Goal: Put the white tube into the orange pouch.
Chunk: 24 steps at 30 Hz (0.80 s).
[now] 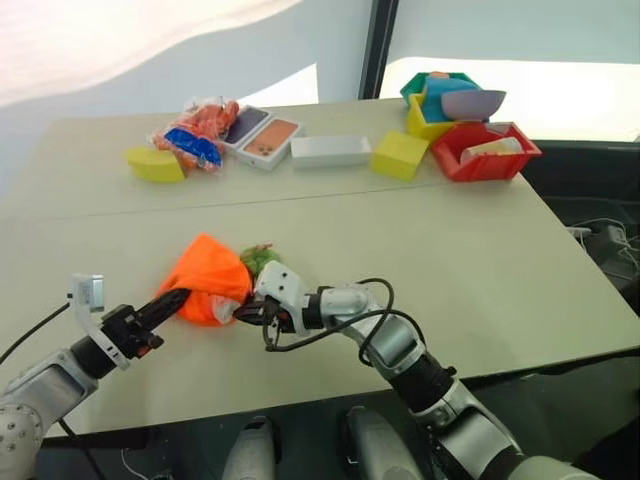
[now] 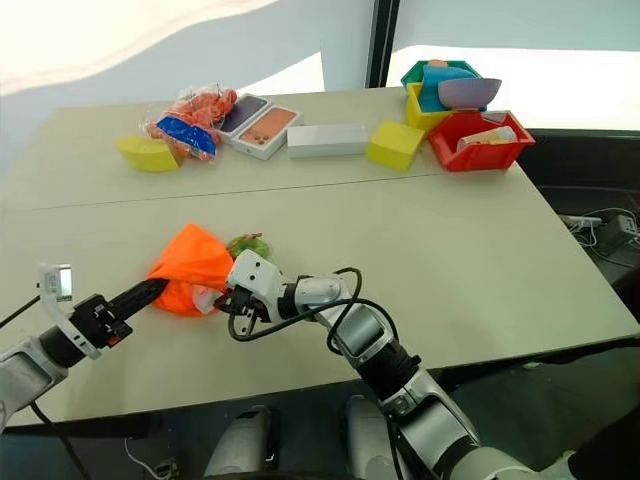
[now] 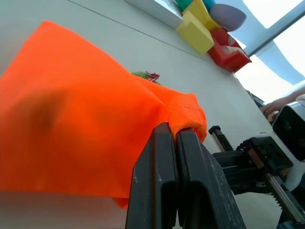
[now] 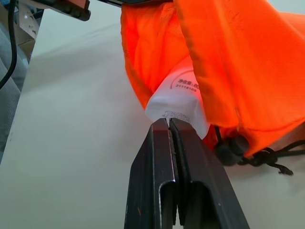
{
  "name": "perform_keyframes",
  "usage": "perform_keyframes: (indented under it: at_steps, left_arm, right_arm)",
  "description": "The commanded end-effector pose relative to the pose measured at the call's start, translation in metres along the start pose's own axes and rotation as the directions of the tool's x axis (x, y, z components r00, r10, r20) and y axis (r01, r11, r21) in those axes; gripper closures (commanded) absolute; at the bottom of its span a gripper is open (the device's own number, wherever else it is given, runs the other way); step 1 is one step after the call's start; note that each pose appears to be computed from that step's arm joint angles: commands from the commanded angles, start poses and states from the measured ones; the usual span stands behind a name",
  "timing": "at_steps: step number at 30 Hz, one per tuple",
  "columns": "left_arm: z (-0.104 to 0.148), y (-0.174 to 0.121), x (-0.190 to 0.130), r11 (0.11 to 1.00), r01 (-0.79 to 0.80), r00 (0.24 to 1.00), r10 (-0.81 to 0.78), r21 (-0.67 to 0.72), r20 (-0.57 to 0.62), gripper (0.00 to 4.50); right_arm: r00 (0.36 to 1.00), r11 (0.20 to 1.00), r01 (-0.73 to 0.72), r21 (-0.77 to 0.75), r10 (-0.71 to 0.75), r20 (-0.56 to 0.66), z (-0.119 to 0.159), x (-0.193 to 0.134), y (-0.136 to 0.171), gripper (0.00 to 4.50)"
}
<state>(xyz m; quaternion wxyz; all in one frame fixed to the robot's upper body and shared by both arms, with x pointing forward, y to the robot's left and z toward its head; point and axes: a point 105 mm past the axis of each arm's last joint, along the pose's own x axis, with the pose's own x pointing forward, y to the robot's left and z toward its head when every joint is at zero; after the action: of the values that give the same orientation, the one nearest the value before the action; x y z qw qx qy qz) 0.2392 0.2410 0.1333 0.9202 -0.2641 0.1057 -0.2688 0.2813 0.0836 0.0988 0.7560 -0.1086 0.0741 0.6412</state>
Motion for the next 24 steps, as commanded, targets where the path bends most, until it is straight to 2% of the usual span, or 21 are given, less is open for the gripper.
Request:
perform_keyframes:
  at_steps: [1, 6, 9, 16, 19, 22, 24]
  left_arm:
    - [0.003, -0.015, 0.000, 0.999, 0.044, 0.999, -0.044, 0.028, 0.000, 4.50]
    - [0.003, -0.026, 0.005, 0.997, 0.055, 0.999, -0.054, 0.053, -0.004, 4.50]
    - [-0.001, -0.026, 0.004, 0.995, 0.028, 0.999, -0.024, 0.098, -0.041, 4.50]
    - [-0.010, 0.002, -0.025, 0.964, -0.082, 0.978, 0.127, 0.253, -0.166, 4.50]
    - [-0.001, 0.019, -0.039, 0.944, -0.133, 0.969, 0.188, 0.300, -0.161, 4.50]
    - [0.011, 0.043, -0.052, 0.881, -0.212, 0.947, 0.291, 0.422, -0.133, 4.50]
    - [0.014, 0.045, -0.051, 0.876, -0.202, 0.954, 0.277, 0.438, -0.113, 4.50]
  right_arm:
    - [0.997, 0.999, 0.026, -0.046, -0.023, 0.080, 0.025, 0.017, 0.000, 4.44]
    - [0.990, 0.995, 0.090, -0.043, -0.084, 0.111, 0.033, 0.036, -0.004, 4.44]
    - [0.990, 0.996, 0.077, -0.044, -0.071, 0.121, 0.033, 0.025, -0.005, 4.44]
    - [0.998, 0.996, 0.024, -0.090, -0.019, 0.058, 0.013, -0.027, -0.008, 4.44]
    - [0.997, 0.993, 0.048, -0.104, -0.042, 0.063, 0.016, -0.041, -0.015, 4.44]
    - [0.991, 0.985, 0.127, -0.120, -0.120, 0.061, 0.019, -0.045, -0.031, 4.44]
    - [0.987, 0.979, 0.159, -0.124, -0.153, 0.057, 0.019, -0.041, -0.039, 4.44]
